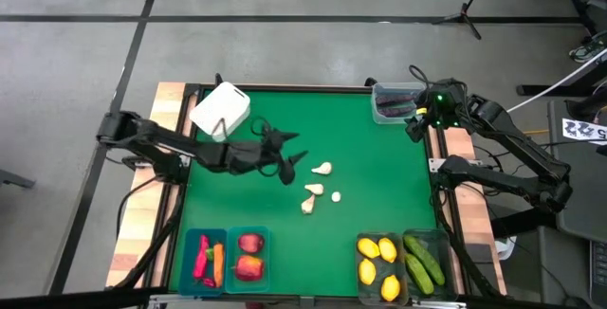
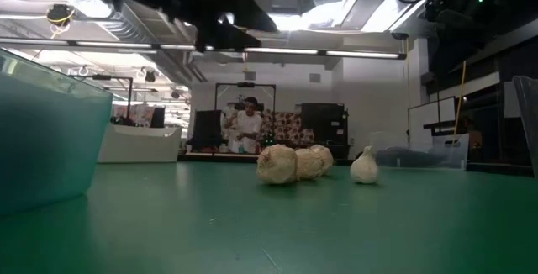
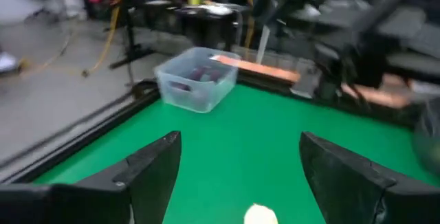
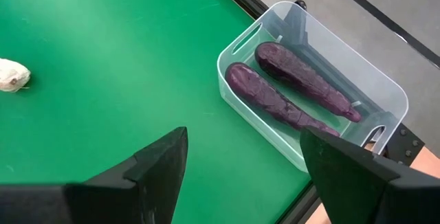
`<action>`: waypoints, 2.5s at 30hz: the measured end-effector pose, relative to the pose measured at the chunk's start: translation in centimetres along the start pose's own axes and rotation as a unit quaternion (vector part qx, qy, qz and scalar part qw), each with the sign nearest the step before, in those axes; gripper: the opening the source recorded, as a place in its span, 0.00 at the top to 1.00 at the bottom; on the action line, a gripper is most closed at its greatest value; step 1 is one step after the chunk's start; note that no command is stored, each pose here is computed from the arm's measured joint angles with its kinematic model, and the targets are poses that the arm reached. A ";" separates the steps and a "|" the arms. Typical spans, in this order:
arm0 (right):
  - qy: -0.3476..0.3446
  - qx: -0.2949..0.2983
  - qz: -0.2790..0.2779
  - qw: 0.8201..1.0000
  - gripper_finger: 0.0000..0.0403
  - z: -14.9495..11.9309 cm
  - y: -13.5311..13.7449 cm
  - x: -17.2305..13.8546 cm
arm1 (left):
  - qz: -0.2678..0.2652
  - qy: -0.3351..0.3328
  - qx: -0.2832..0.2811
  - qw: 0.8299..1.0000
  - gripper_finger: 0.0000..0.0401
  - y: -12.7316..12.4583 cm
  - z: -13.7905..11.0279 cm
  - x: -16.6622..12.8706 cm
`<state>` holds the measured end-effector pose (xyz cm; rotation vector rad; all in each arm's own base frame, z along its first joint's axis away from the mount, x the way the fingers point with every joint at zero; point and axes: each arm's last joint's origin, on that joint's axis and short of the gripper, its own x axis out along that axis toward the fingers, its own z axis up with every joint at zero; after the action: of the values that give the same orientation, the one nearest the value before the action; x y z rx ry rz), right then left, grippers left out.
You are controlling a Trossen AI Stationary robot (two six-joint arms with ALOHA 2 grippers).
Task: Sort produce into baskets
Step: Put the garlic into the white bin
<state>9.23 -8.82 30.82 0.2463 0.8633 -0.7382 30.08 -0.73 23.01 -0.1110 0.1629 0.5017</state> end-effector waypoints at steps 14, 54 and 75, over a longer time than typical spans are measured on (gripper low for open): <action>0.000 0.000 0.000 1.000 0.30 0.0 0.0 0.0 | -0.109 -0.001 0.047 0.993 0.28 -2.6 -6.7 6.0; -0.004 0.000 -0.001 1.000 0.30 0.1 0.0 0.0 | -0.077 0.155 0.048 0.984 0.28 -0.5 -14.1 12.9; -0.003 0.000 -0.001 1.000 0.30 0.1 0.0 0.0 | -0.056 0.151 0.006 0.987 0.66 -0.4 -13.8 12.9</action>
<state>9.26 -8.85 30.87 0.2436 0.8568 -0.7400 39.63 2.97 7.15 -0.1839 0.4532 0.3695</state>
